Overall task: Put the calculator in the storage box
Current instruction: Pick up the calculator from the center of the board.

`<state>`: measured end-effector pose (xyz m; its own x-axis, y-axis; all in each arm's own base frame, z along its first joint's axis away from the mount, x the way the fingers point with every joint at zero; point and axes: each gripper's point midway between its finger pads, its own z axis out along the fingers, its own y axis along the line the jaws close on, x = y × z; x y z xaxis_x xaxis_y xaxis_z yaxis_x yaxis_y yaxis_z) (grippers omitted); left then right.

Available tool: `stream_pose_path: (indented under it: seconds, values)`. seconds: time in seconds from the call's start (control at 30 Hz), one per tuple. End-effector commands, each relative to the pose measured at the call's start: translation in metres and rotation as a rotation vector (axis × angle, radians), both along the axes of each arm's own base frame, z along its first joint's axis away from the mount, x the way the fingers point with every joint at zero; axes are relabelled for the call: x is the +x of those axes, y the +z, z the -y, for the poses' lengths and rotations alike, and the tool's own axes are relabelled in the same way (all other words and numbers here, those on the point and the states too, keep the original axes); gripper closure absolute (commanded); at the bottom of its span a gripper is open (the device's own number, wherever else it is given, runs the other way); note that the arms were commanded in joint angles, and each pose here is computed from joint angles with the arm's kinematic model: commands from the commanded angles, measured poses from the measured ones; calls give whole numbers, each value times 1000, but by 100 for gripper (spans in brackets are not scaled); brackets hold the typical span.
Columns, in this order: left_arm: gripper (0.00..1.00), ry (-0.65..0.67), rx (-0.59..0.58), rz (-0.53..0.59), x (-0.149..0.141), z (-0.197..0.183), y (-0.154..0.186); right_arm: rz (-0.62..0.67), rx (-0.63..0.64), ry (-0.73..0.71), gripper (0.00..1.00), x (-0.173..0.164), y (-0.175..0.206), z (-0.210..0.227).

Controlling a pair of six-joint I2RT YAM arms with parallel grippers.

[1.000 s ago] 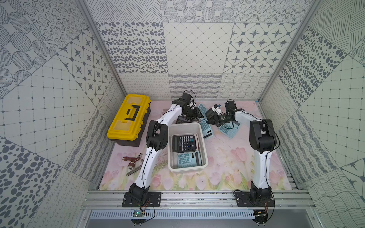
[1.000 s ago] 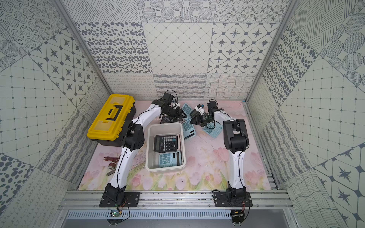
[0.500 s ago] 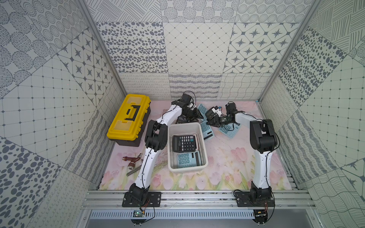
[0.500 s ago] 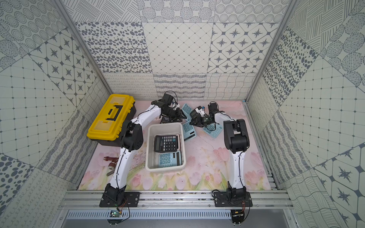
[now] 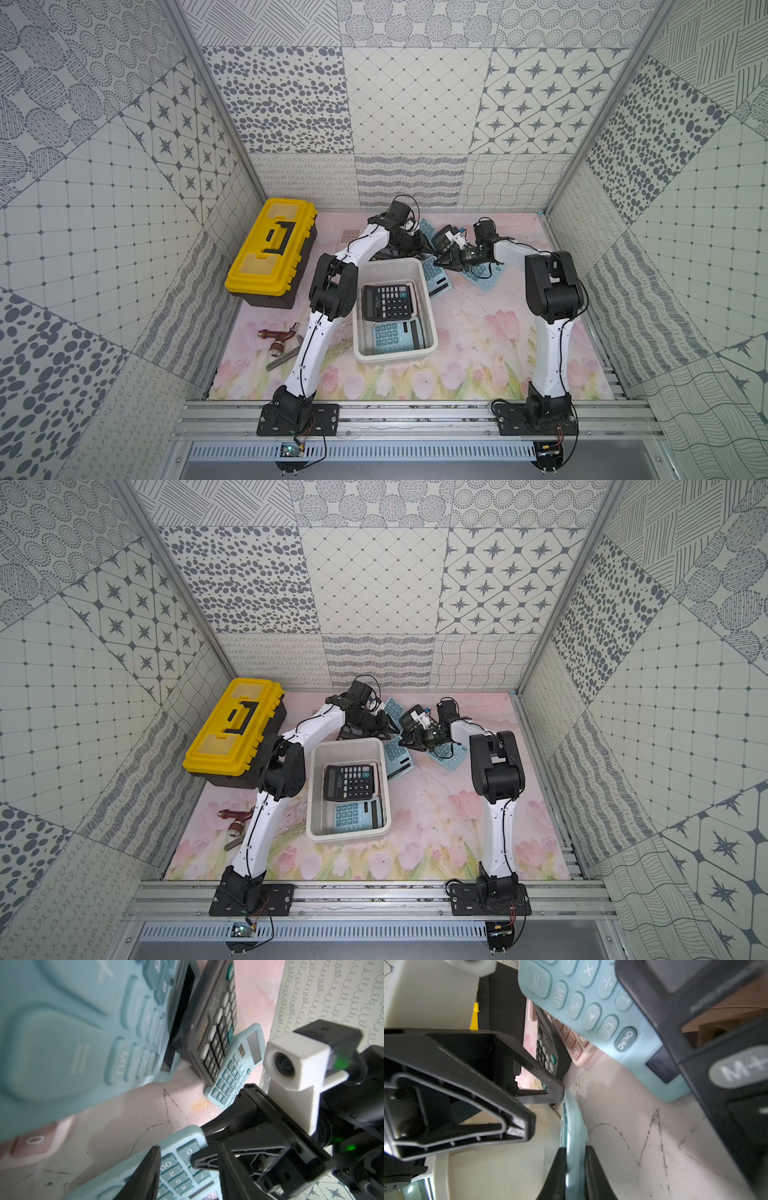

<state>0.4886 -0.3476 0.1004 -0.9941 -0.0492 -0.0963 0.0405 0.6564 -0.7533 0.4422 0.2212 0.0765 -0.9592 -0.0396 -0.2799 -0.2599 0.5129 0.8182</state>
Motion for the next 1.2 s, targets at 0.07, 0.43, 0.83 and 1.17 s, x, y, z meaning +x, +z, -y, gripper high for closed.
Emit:
stream_pose_path:
  seconds: [0.07,0.43,0.83,1.17]
  values:
    - [44,30,-87,124,7,-3,85,120,-98,-80,100,3,34,25]
    - [17,95,-156,222,-23,-20,181,205,-202,-319,100,-9,100,72]
    - [0,257,-309,226,-79,-51,223,348,-65,-694,100,-29,196,106]
    - [2,375,-497,102,-123,-49,204,401,227,-905,100,-44,223,94]
